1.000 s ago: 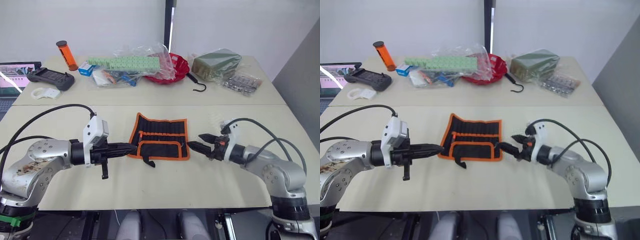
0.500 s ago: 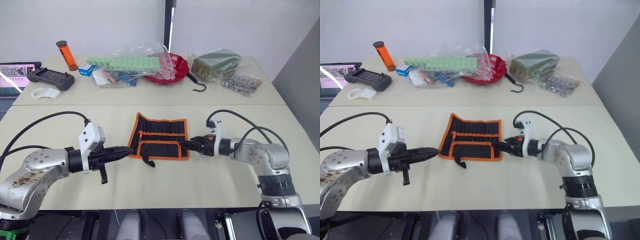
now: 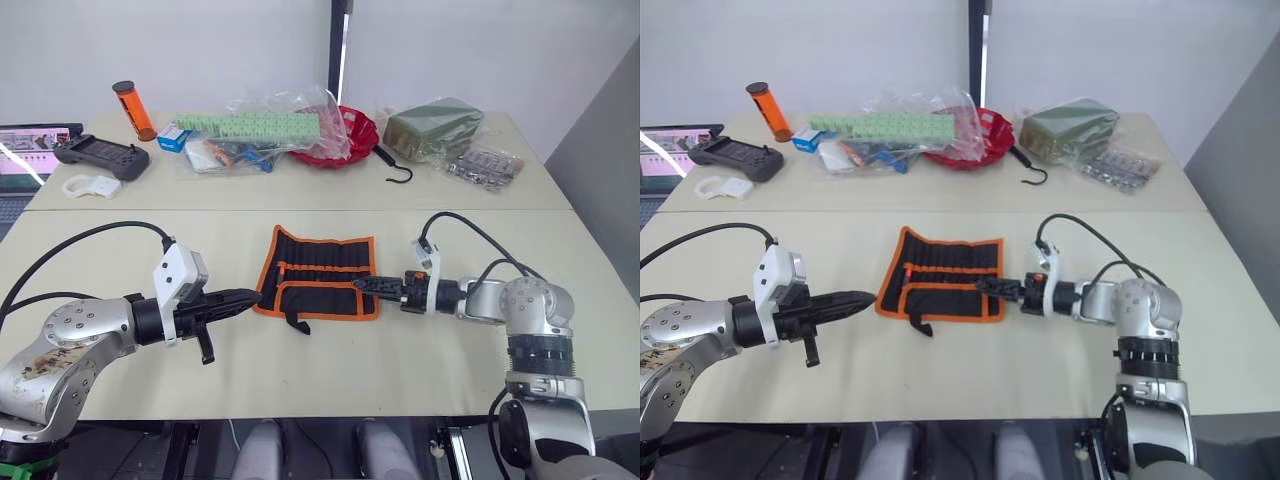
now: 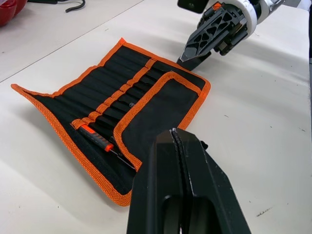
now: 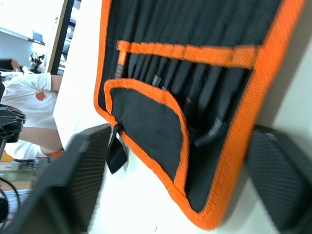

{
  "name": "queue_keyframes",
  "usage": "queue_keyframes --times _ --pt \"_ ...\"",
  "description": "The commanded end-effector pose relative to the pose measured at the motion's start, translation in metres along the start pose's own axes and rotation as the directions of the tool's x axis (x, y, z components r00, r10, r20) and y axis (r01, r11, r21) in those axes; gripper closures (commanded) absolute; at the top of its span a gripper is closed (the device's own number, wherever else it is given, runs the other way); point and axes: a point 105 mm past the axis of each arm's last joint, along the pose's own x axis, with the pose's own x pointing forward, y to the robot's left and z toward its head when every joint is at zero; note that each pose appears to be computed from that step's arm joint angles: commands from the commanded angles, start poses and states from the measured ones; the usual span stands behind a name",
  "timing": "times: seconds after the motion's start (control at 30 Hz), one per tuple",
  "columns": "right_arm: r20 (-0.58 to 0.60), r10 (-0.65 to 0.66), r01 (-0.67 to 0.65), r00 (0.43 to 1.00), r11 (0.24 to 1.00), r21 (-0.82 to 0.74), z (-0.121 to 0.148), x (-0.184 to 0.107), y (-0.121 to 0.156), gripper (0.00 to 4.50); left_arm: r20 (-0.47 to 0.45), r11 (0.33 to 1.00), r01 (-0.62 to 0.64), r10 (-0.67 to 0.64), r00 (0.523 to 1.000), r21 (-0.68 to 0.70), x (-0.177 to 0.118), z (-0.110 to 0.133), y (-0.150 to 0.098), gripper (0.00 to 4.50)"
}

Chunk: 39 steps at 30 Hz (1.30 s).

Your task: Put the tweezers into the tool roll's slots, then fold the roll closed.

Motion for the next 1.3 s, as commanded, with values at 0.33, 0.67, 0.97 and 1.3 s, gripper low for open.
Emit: queue_keyframes --times 0.33,0.67,0.97,1.3 --pt "0.091 0.027 -0.034 0.996 0.996 0.080 0.005 -0.007 -0.004 4.47 0.045 0.999 -0.003 0.001 0.999 0.036 0.013 0.006 -0.001 4.50" --pt "0.079 -0.052 0.051 0.996 0.999 0.006 0.010 -0.038 -0.009 4.47 0.035 1.000 -0.003 0.002 0.999 0.026 0.018 0.001 0.002 4.50" --pt "-0.001 -0.146 0.143 0.989 0.973 -0.179 0.024 -0.049 0.004 4.47 0.042 1.000 -0.005 0.004 0.999 0.029 0.023 -0.003 0.001 4.50" --pt "-0.048 -0.205 0.183 0.978 0.938 -0.293 0.031 -0.019 0.031 4.47 0.035 0.999 -0.009 0.008 0.999 0.039 0.026 -0.010 -0.004 4.50"
